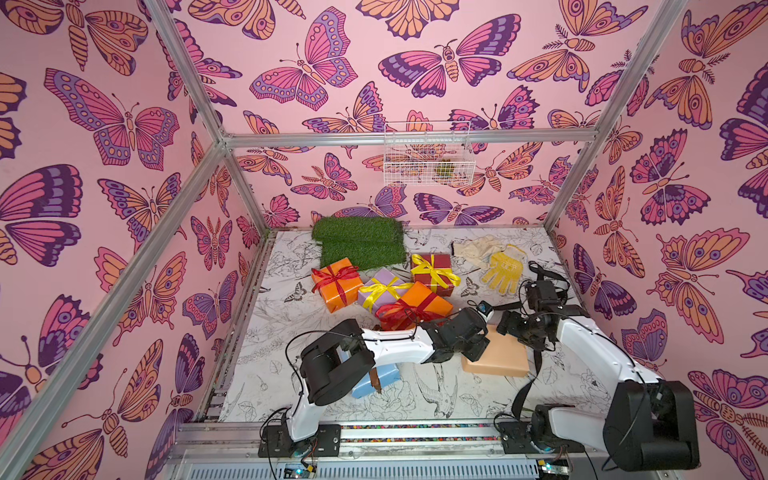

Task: Untie the ribbon bows on the gift boxes
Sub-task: Adjust the gift box at the center of the board, then untie the ribbon from the gift box.

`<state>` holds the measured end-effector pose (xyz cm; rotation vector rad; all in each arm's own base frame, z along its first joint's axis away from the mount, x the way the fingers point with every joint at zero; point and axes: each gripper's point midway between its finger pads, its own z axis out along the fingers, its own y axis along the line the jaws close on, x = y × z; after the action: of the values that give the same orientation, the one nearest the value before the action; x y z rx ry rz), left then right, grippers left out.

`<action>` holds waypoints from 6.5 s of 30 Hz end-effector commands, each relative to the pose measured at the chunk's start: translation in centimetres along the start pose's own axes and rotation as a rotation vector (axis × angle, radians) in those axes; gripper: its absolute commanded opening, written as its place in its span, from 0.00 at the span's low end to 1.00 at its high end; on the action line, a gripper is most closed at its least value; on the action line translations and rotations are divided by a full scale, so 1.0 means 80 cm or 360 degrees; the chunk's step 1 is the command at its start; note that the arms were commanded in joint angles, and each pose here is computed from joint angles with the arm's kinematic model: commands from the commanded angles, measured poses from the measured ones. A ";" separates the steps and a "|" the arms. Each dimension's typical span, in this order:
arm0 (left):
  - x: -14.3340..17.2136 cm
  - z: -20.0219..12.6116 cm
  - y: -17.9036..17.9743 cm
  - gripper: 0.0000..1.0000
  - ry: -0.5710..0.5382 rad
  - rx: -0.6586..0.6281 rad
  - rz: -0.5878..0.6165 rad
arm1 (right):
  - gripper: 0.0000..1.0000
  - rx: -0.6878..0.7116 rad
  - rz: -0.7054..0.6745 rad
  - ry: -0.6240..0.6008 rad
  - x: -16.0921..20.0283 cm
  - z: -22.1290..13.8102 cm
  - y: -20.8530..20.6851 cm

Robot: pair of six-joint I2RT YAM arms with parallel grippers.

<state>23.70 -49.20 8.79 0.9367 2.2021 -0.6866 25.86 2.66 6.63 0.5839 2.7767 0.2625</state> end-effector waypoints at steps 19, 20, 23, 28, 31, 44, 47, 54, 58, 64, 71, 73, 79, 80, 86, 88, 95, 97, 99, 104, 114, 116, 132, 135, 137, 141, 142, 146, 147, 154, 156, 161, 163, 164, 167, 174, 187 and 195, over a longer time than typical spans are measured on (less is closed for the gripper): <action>-0.047 0.049 0.052 0.48 -0.0063 -0.0179 -0.0032 | 0.73 -0.0319 0.0094 -0.0076 -0.079 0.004 0.055; -0.048 0.047 0.055 0.49 -0.0063 -0.0189 -0.0036 | 0.73 -0.0292 0.0092 -0.0089 -0.080 0.003 0.051; -0.066 0.021 0.061 0.55 -0.0104 -0.0196 -0.0025 | 0.73 -0.0166 0.0059 -0.0190 -0.088 -0.015 0.035; -0.125 -0.062 0.055 0.70 -0.0232 -0.0159 0.0066 | 0.68 -0.0215 -0.0055 -0.0359 -0.088 -0.068 0.046; -0.161 -0.119 0.057 0.77 -0.0350 -0.0142 0.0090 | 0.67 -0.0339 -0.0116 -0.0400 -0.075 -0.095 0.073; -0.135 -0.228 0.177 0.79 -0.0389 -0.0442 -0.0087 | 0.50 -0.0905 -0.0681 -0.0215 0.002 -0.134 0.235; -0.095 -0.234 0.220 0.78 -0.0306 -0.0517 -0.0183 | 0.49 -0.0810 -0.0782 -0.0154 0.007 -0.114 0.248; -0.049 -0.220 0.275 0.79 -0.0153 -0.0574 -0.0244 | 0.48 -0.0936 -0.0623 -0.0013 0.018 -0.090 0.270; -0.049 -0.202 0.287 0.78 -0.0120 -0.0563 -0.0273 | 0.48 -0.0932 -0.0552 0.0063 0.035 -0.074 0.258; -0.041 -0.184 0.288 0.76 -0.0083 -0.0522 -0.0311 | 0.48 -0.0872 -0.0613 0.0091 0.059 -0.043 0.228; -0.027 -0.171 0.287 0.76 -0.0049 -0.0492 -0.0308 | 0.47 -0.0934 -0.0605 0.0076 0.056 -0.034 0.222; -0.024 -0.166 0.288 0.76 -0.0039 -0.0490 -0.0319 | 0.48 -0.0959 -0.0595 0.0070 0.052 -0.033 0.221; -0.018 -0.155 0.292 0.76 -0.0023 -0.0489 -0.0341 | 0.48 -0.1084 -0.0518 0.0043 0.038 -0.026 0.222; -0.019 -0.154 0.293 0.76 -0.0024 -0.0489 -0.0340 | 0.48 -0.1103 -0.0510 0.0046 0.037 -0.025 0.222; -0.018 -0.145 0.296 0.76 -0.0016 -0.0491 -0.0343 | 0.48 -0.1204 -0.0498 0.0060 0.034 -0.020 0.224; -0.017 -0.142 0.296 0.75 -0.0009 -0.0488 -0.0346 | 0.48 -0.1289 -0.0499 0.0057 0.035 -0.025 0.231; -0.016 -0.132 0.302 0.75 0.0001 -0.0500 -0.0361 | 0.46 -0.1371 -0.0529 0.0104 0.043 -0.029 0.237; -0.014 -0.130 0.303 0.75 0.0008 -0.0503 -0.0364 | 0.46 -0.1379 -0.0536 0.0113 0.047 -0.031 0.235; -0.012 -0.129 0.303 0.75 0.0014 -0.0505 -0.0366 | 0.46 -0.1387 -0.0541 0.0110 0.049 -0.033 0.234; -0.011 -0.128 0.305 0.75 0.0019 -0.0511 -0.0372 | 0.41 -0.1413 -0.0560 0.0098 0.053 -0.041 0.234; -0.008 -0.127 0.305 0.74 0.0019 -0.0515 -0.0382 | 0.28 -0.1440 -0.0582 0.0097 0.056 -0.053 0.234; -0.008 -0.127 0.304 0.74 0.0019 -0.0513 -0.0385 | 0.27 -0.1450 -0.0588 0.0084 0.055 -0.059 0.235; -0.009 -0.126 0.304 0.74 0.0008 -0.0502 -0.0362 | 0.00 -0.1500 -0.0638 0.0015 0.045 -0.109 0.246; -0.005 -0.124 0.303 0.74 0.0014 -0.0496 -0.0348 | 0.00 -0.1529 -0.0674 -0.0071 0.034 -0.147 0.255; -0.002 -0.123 0.303 0.74 0.0016 -0.0498 -0.0346 | 0.00 -0.1531 -0.0700 -0.0150 0.024 -0.175 0.260; 0.004 -0.120 0.302 0.74 0.0016 -0.0492 -0.0340 | 0.00 -0.1517 -0.0727 -0.0310 0.005 -0.223 0.266; 0.006 -0.119 0.302 0.73 0.0019 -0.0489 -0.0338 | 0.00 -0.1530 -0.0737 -0.0347 0.001 -0.237 0.269; 0.014 -0.115 0.300 0.73 0.0031 -0.0492 -0.0325 | 0.00 -0.1571 -0.0765 -0.0456 -0.012 -0.282 0.278; 0.017 -0.114 0.300 0.73 0.0036 -0.0491 -0.0324 | 0.00 -0.1576 -0.0774 -0.0474 -0.015 -0.291 0.280; 0.023 -0.110 0.295 0.73 0.0038 -0.0483 -0.0320 | 0.00 -0.1594 -0.0866 -0.0605 -0.027 -0.344 0.290; 0.023 -0.109 0.294 0.73 0.0037 -0.0480 -0.0320 | 0.00 -0.1587 -0.0893 -0.0660 -0.032 -0.360 0.291; 0.025 -0.106 0.293 0.73 0.0037 -0.0477 -0.0320 | 0.00 -0.1588 -0.0950 -0.0817 -0.044 -0.406 0.295; 0.025 -0.105 0.292 0.73 0.0036 -0.0475 -0.0319 | 0.00 -0.1570 -0.0948 -0.0890 -0.052 -0.421 0.296; 0.026 -0.105 0.291 0.73 0.0036 -0.0472 -0.0317 | 0.00 -0.1568 -0.0955 -0.0920 -0.055 -0.428 0.297; 0.026 -0.104 0.290 0.73 0.0033 -0.0472 -0.0318 | 0.00 -0.1561 -0.0966 -0.0964 -0.064 -0.442 0.300; 0.026 -0.103 0.289 0.73 0.0024 -0.0468 -0.0325 | 0.00 -0.1571 -0.0969 -0.1136 -0.086 -0.493 0.297; 0.025 -0.104 0.288 0.73 0.0010 -0.0464 -0.0323 | 0.00 -0.1243 -0.0789 -0.1128 -0.145 -0.438 0.267; 0.017 -0.111 0.287 0.73 -0.0022 -0.0476 -0.0317 | 0.00 -0.0927 -0.0641 -0.1075 -0.207 -0.366 0.244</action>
<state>39.41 -29.68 12.20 0.5243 2.2118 -0.4851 37.05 11.52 43.61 -0.0898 1.9373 0.7206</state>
